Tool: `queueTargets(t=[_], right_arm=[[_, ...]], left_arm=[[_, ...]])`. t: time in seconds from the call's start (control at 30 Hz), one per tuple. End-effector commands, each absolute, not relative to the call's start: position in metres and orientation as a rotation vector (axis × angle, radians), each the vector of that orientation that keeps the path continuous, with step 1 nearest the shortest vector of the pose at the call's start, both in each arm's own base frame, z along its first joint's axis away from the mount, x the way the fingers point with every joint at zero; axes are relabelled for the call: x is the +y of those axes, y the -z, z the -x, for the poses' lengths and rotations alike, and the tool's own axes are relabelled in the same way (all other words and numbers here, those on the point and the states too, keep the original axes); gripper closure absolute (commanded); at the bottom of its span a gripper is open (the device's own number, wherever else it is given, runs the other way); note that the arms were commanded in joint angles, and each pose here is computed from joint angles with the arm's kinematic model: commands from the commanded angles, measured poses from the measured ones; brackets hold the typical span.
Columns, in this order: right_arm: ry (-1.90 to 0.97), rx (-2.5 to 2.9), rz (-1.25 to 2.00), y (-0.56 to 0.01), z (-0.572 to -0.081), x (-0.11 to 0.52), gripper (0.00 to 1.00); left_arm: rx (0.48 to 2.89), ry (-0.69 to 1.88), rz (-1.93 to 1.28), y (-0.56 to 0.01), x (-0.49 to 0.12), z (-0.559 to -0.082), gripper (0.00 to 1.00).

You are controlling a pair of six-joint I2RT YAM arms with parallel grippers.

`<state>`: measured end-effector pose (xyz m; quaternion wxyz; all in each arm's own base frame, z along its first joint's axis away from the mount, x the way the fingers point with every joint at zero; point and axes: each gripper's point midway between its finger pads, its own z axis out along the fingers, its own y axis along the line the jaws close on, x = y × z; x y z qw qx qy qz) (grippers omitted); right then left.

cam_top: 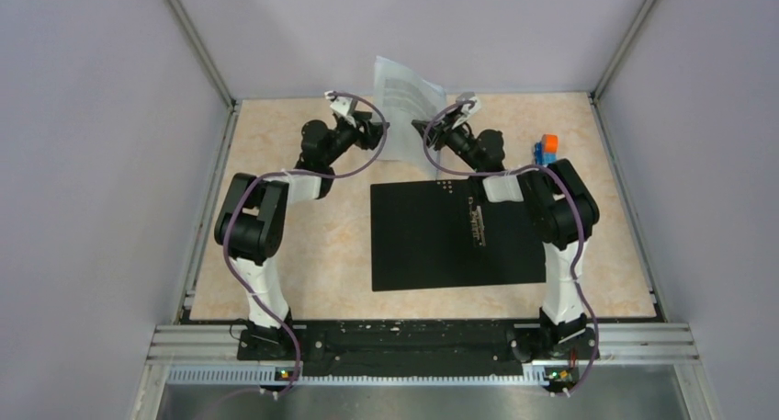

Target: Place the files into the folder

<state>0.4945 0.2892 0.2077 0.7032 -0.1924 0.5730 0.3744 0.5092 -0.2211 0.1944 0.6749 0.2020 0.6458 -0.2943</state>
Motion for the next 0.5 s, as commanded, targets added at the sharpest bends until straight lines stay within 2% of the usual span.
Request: queueTargets(t=[0.0,0.07,0.2,0.23,0.47], right_arm=[[-0.860,1.224,0.473,-0.225,-0.498,0.293,0.65],[-0.864,1.230,0.483,-0.224,-0.498,0.293,0.71],[-0.859,1.239,0.489,-0.223,-0.499,0.292,0.96],[-0.859,1.236,0.493,-0.226,-0.498,0.293,1.00],[-0.797,1.217,0.620,-0.280,-0.481,0.292,1.00]], left_arm=[[1.374,0.755,-0.510,-0.227,-0.237,-0.506,0.38],[1.369,0.743,-0.497,-0.228,-0.235,-0.509,0.38],[1.362,0.726,-0.481,-0.233,-0.231,-0.512,0.38],[1.361,0.708,-0.472,-0.235,-0.228,-0.514,0.39],[1.312,0.702,-0.419,-0.282,-0.195,-0.501,0.36]])
